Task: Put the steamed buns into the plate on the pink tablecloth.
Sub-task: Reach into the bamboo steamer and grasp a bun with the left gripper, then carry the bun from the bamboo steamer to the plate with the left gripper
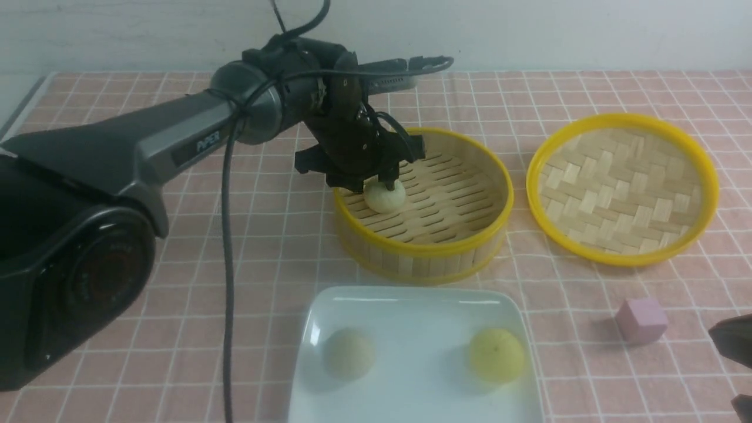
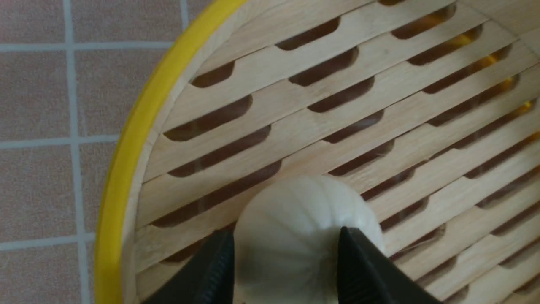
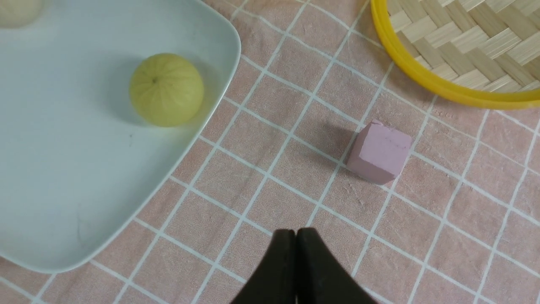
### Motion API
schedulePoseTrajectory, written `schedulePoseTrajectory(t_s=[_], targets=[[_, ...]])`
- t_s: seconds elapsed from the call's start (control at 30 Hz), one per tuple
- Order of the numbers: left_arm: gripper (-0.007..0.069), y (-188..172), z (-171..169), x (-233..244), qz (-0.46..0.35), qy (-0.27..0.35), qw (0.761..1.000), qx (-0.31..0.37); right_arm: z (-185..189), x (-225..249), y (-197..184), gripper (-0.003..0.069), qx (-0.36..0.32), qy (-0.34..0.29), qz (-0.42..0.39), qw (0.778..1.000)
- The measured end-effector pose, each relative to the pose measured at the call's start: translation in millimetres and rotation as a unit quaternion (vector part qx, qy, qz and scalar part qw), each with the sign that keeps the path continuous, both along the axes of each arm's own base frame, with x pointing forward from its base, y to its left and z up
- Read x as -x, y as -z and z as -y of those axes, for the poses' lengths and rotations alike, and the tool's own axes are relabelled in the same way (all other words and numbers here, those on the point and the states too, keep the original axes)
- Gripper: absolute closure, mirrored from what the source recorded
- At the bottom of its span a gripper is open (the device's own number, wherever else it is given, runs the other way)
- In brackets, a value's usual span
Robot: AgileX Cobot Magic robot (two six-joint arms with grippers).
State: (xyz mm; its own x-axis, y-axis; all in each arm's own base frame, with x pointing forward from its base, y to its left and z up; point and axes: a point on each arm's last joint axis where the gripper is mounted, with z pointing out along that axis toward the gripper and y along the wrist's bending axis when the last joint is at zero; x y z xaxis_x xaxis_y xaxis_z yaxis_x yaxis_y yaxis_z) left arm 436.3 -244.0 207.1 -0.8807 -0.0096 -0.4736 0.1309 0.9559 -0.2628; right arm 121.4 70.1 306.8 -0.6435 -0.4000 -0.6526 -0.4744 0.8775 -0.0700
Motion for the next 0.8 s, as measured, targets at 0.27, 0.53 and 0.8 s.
schedulePoseTrajectory(t_s=[0.27,0.53,0.8], targets=[[0.0573,-2.3,0.1,0.9,-0.004,0.008,1.000,-0.004,-0.1,0.1,0.0,0.0641,-0.002,0.001,-0.001,1.000],[0.0596,-77.1,-11.4,29.6,0.015,0.043,0.999,0.008,0.0,0.3,0.2,0.0629,-0.006,0.007,-0.004,1.000],[0.0596,-193.1,-45.9,98.0,0.092,0.122,0.988,0.001,0.0,0.3,0.2,0.0620,-0.006,0.007,-0.005,1.000]])
